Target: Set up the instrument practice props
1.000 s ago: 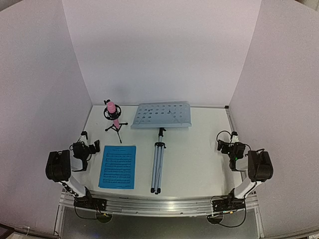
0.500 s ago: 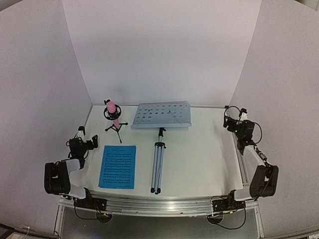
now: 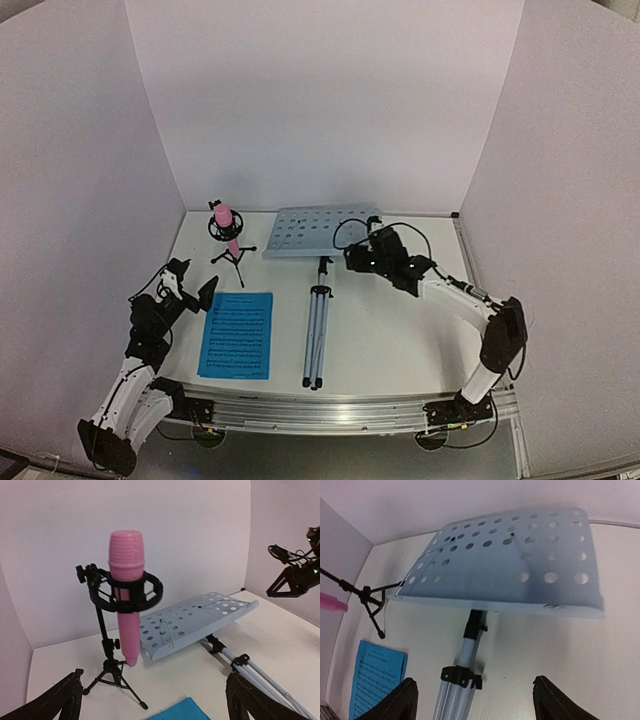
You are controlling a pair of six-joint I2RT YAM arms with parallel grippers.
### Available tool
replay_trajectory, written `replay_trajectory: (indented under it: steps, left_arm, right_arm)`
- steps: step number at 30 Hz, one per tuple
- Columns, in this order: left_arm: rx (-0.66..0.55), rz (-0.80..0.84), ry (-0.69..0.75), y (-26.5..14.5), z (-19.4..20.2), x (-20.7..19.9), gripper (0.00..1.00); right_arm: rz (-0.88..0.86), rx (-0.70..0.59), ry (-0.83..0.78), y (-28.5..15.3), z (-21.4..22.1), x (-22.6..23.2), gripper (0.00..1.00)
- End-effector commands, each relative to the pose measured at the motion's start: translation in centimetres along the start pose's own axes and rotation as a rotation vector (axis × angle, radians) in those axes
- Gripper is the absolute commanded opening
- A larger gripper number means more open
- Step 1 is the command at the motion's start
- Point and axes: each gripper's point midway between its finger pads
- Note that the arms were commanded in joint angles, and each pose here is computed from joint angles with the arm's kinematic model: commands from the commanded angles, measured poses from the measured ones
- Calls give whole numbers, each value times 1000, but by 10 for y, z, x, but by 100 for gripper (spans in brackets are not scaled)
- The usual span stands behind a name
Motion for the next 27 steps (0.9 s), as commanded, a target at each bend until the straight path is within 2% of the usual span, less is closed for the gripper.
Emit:
replay_trajectory:
  steps: [1,6,10,14,20,27]
  left_arm:
    - [118,195,-37,-4,28,-37,100]
    - [164,293,-160,7,33,-50,100]
    - [180,296,-189,19,36,-48,100]
    - [165,293,-183,24,38,-46,100]
    - [168,306,-188,25,41,-48,100]
    - [153,318,-170,23,40,-50,100]
  right_arm:
    - [122,60,37,28,34,27,74]
    - [166,100,63,74,51,44,61]
    - [235,117,15,99,60,38,53]
    - [299,144,-17,119,78,24,52]
    - [268,194,-13,158,102,31,47]
    - [316,186,-9,173,113,19,47]
Point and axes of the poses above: each gripper's point midway between its finger pads, its own y axis out along the fingers, its own x axis along the line the jaws close on, z = x × y, and after that the axes turned 2 degrees about y, right-handed
